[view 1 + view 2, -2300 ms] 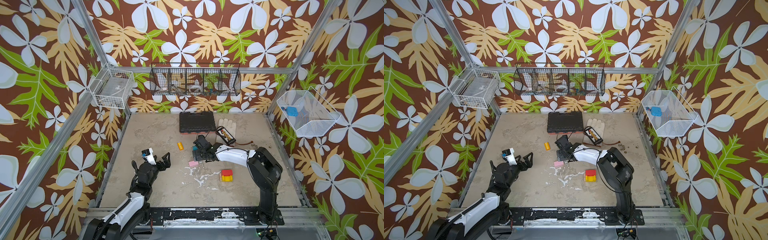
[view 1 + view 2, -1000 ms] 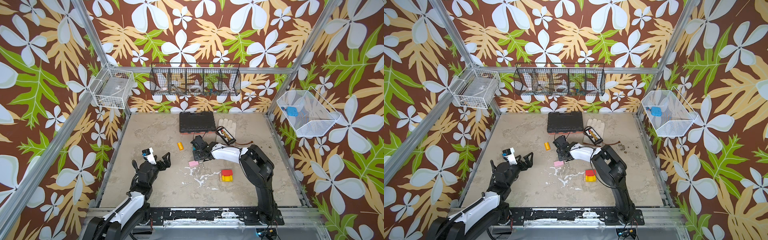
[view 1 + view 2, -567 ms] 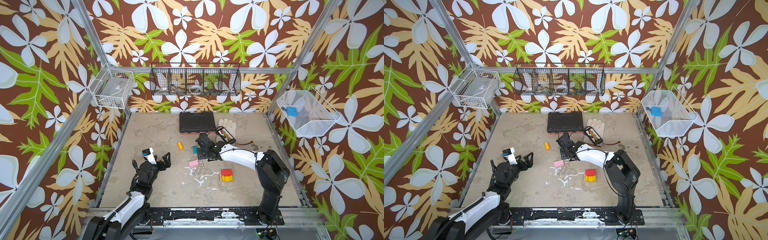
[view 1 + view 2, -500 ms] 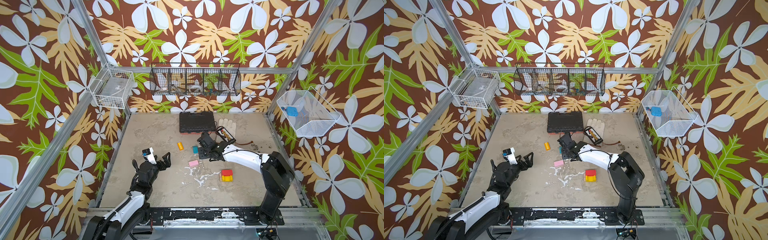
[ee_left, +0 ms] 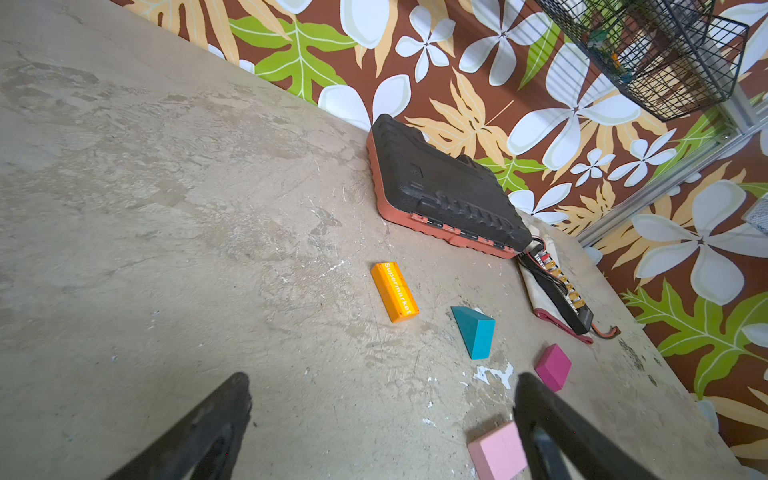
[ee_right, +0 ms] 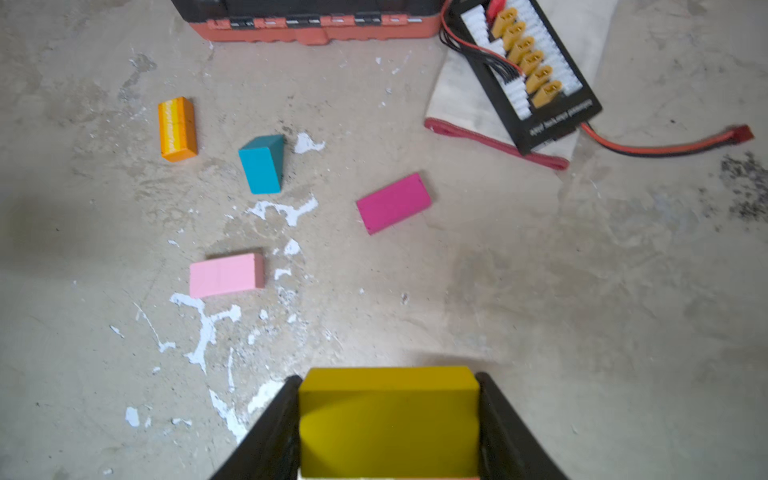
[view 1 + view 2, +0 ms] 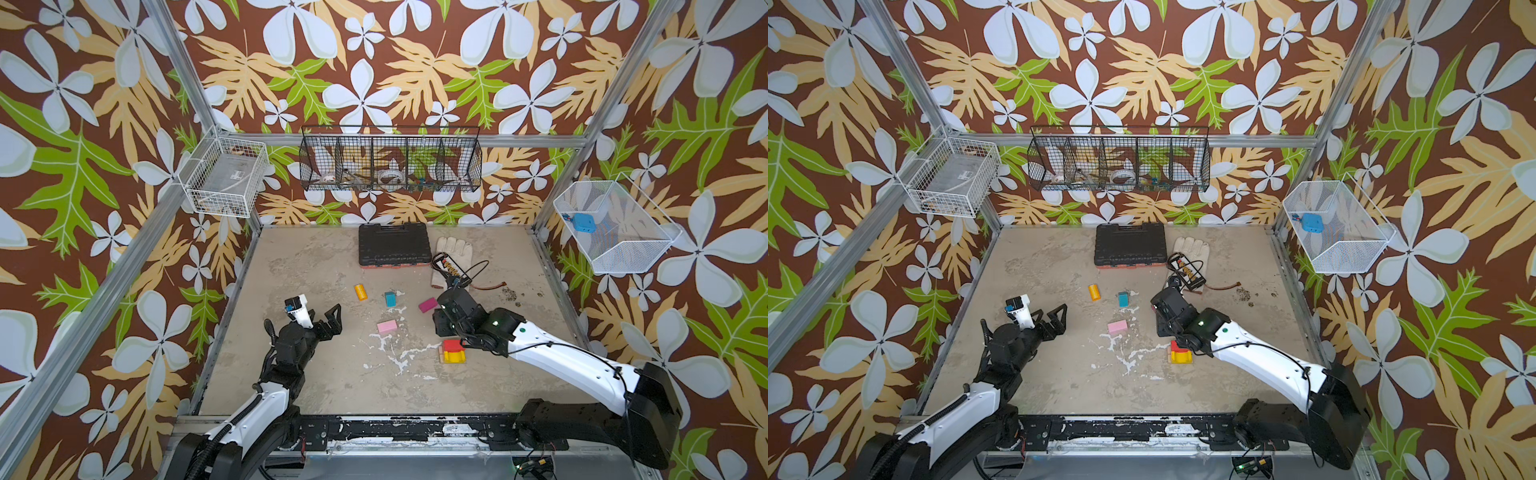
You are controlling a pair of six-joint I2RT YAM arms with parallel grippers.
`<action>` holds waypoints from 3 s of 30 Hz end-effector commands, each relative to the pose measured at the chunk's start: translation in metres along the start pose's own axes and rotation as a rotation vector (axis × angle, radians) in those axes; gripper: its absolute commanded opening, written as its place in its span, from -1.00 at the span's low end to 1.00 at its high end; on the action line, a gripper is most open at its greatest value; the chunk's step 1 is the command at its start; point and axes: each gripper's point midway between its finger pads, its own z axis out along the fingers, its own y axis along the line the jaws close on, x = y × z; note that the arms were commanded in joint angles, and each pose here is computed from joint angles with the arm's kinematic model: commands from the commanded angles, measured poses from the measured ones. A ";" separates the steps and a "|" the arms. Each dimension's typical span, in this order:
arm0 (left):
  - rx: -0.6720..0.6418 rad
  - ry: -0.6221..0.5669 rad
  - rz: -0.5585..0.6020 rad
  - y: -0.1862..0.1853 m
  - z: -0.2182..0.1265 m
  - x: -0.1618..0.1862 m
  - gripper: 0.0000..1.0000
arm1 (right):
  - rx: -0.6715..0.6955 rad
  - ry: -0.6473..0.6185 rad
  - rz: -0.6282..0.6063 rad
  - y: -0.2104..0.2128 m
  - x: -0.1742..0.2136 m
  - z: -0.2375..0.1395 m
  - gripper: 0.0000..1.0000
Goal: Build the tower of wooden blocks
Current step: 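Carry the yellow block toward the robot over the stack while the left arm shifts slightly, then lower the yellow block onto the red block and open the right gripper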
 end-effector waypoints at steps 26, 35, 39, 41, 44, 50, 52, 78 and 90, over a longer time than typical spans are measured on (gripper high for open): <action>0.298 0.211 -0.419 -0.097 -0.086 -0.042 1.00 | 0.019 0.100 0.073 -0.050 0.065 -0.034 -0.06; 0.034 0.158 -0.090 -0.078 -0.105 -0.085 1.00 | 0.013 0.148 0.105 -0.053 0.081 -0.034 -0.09; 0.212 0.331 -0.186 -0.089 -0.081 -0.021 1.00 | 0.003 0.172 0.126 -0.052 0.090 -0.030 -0.10; 0.249 0.324 -0.182 -0.092 -0.079 -0.017 0.99 | -0.008 0.179 0.135 -0.050 0.093 -0.027 -0.11; 0.239 0.293 -0.152 -0.093 -0.085 -0.028 1.00 | -0.023 0.192 0.143 -0.047 0.097 -0.023 -0.12; 0.272 0.264 -0.155 -0.096 -0.089 -0.029 1.00 | -0.025 0.201 0.148 -0.046 0.100 -0.021 -0.13; 0.266 0.260 -0.156 -0.095 -0.088 -0.030 1.00 | -0.036 0.200 0.150 -0.043 0.099 -0.020 -0.14; 0.257 0.265 -0.159 -0.092 -0.087 -0.027 1.00 | 0.010 0.183 0.121 -0.024 0.087 -0.001 -0.08; 0.256 0.263 -0.160 -0.092 -0.087 -0.027 1.00 | 0.035 0.186 0.106 -0.024 0.086 0.004 0.01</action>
